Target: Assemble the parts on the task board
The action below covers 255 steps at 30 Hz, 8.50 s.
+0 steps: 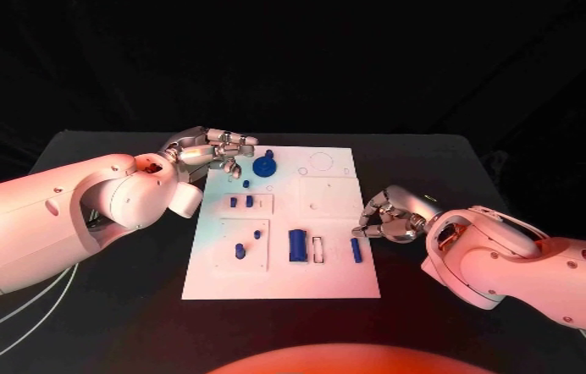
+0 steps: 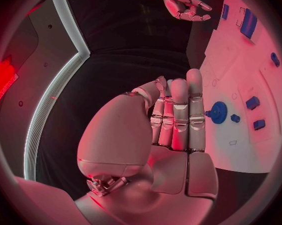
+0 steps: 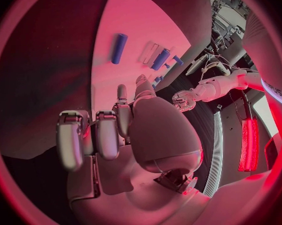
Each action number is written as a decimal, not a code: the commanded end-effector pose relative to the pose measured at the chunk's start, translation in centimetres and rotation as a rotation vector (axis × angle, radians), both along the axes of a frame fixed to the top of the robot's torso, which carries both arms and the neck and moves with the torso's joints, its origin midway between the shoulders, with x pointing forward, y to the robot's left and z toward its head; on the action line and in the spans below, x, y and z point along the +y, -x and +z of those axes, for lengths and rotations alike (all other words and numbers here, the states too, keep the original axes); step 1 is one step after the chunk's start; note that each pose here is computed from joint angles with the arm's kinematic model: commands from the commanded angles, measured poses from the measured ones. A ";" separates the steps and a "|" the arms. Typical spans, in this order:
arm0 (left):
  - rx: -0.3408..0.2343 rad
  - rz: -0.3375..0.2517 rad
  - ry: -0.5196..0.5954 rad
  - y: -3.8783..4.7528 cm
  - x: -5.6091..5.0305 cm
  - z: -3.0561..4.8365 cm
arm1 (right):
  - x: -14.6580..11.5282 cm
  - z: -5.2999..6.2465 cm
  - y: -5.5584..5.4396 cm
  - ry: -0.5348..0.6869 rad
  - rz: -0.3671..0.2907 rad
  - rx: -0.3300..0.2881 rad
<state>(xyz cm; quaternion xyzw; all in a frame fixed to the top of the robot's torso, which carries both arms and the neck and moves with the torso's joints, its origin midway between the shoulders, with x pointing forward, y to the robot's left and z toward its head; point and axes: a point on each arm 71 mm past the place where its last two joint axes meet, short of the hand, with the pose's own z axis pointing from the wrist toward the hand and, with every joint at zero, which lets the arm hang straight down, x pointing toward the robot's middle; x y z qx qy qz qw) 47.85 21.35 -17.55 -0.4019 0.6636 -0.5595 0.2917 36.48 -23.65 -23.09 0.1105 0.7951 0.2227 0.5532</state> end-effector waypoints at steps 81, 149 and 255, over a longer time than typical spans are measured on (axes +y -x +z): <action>0.010 -0.036 0.003 0.26 -0.2 -0.01 | 4.3 -5.1 1.8 0.237 0.031 0.063; 0.017 -0.052 0.003 0.33 -0.5 -0.05 | 8.0 -4.6 1.3 -0.097 -0.058 0.251; -0.101 0.427 0.083 -1.45 -0.9 -5.55 | 3.2 0.1 -12.6 -0.980 -0.209 -0.048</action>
